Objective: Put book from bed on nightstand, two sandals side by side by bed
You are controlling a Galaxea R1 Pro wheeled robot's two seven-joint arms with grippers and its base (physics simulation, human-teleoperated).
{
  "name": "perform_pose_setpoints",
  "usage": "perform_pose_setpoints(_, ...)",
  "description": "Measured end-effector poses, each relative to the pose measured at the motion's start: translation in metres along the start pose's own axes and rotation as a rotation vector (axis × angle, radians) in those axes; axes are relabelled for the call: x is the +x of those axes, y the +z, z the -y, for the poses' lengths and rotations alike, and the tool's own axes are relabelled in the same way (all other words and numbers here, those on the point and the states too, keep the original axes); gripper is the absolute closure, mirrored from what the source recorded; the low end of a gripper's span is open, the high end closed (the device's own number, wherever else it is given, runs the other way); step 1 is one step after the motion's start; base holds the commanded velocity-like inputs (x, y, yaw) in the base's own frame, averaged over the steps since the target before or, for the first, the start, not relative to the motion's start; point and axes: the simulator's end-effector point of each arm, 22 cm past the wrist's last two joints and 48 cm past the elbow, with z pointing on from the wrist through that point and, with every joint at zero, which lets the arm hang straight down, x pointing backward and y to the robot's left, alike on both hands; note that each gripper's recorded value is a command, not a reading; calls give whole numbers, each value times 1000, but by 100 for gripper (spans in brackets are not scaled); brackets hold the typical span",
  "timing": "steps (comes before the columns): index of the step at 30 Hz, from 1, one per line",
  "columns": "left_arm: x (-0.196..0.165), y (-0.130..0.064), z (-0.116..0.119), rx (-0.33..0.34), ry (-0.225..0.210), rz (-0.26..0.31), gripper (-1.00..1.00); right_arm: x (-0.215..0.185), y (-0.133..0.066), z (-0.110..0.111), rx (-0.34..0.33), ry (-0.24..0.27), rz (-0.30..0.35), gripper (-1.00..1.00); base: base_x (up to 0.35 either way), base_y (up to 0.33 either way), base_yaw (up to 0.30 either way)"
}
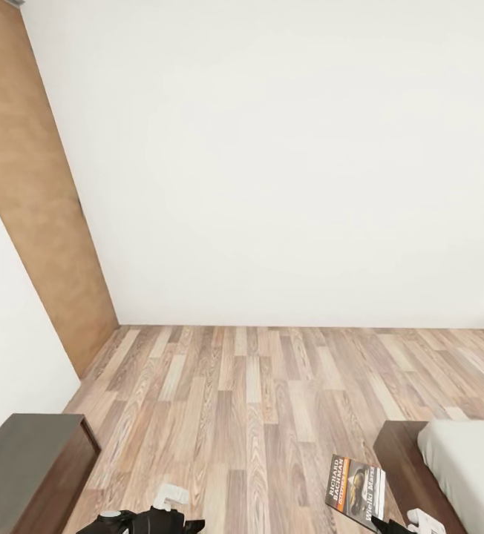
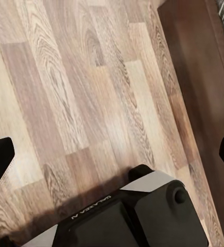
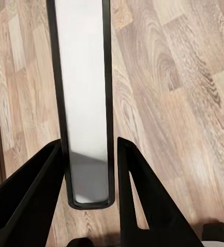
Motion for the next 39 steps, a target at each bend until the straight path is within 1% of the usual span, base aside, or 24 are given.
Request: perform_pose_setpoints(39,0,0,0,0,-1,1,-100,0,0,1,3,-2,0,100,272,0,0)
